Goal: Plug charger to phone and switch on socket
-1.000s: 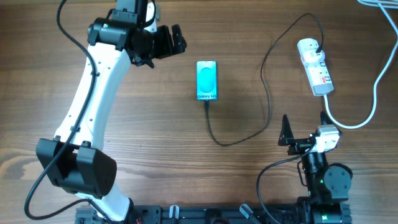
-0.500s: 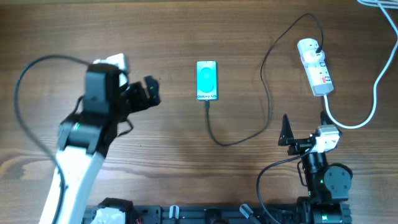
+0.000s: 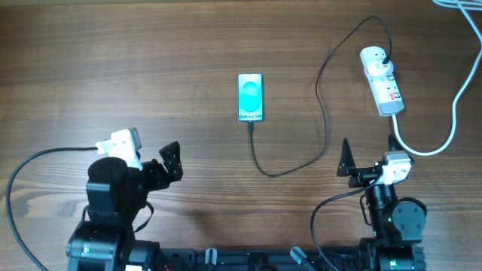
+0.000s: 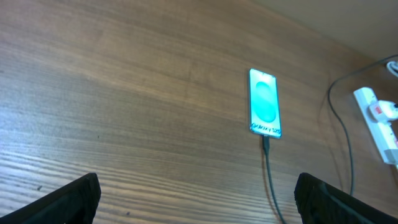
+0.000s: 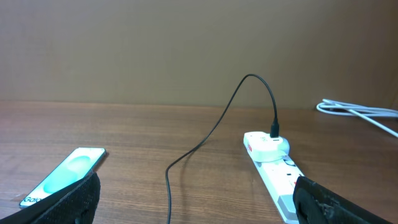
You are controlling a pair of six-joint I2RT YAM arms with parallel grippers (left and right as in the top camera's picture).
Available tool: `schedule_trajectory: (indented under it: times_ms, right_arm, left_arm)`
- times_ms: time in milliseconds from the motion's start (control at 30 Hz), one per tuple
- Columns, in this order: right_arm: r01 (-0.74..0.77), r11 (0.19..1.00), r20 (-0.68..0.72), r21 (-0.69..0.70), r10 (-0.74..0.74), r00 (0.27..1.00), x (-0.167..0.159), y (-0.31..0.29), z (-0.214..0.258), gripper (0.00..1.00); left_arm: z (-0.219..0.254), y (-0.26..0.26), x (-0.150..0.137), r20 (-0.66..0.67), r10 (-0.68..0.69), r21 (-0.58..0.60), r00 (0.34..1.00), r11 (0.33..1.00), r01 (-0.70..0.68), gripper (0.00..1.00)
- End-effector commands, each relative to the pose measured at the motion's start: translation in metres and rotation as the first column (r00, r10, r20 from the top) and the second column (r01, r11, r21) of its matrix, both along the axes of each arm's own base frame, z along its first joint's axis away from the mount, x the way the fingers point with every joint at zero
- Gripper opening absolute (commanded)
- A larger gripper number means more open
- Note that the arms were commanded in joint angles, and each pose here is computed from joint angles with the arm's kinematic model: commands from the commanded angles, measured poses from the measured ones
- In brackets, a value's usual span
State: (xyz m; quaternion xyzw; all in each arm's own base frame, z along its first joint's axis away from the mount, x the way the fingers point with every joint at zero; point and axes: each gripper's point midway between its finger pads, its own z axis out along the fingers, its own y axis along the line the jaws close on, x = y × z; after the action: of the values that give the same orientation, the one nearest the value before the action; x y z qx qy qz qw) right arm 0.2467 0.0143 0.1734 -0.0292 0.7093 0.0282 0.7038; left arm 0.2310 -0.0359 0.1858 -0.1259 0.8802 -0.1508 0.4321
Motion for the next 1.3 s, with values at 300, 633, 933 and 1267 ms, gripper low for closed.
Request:
schedule_trajectory:
  times_ms: [300, 633, 933, 1267]
  right_arm:
    - [0.01, 1.0, 0.009, 0.002, -0.01, 1.0, 0.0, -0.001, 0.002, 1.0]
    - [0.01, 1.0, 0.009, 0.002, -0.01, 1.0, 0.0, -0.001, 0.002, 1.0]
    - [0.01, 1.0, 0.009, 0.002, -0.01, 1.0, 0.0, -0.001, 0.002, 1.0]
    - [0.01, 1.0, 0.009, 0.002, -0.01, 1.0, 0.0, -0.001, 0.002, 1.0]
  left_arm:
    - [-0.001, -0.004, -0.01, 0.284, -0.096, 0.022, 0.954, 0.995, 0.094, 1.0]
    - [-0.004, -0.01, -0.012, 0.459, -0.186, 0.128, 0.869, 0.981, 0.143, 1.0]
    - [0.004, -0.012, 0.006, 0.62, -0.2, 0.16, 0.758, 0.979, 0.128, 1.0]
    - [0.003, 0.022, 0.015, 0.645, -0.044, 0.154, 0.763, 0.985, -0.074, 1.0]
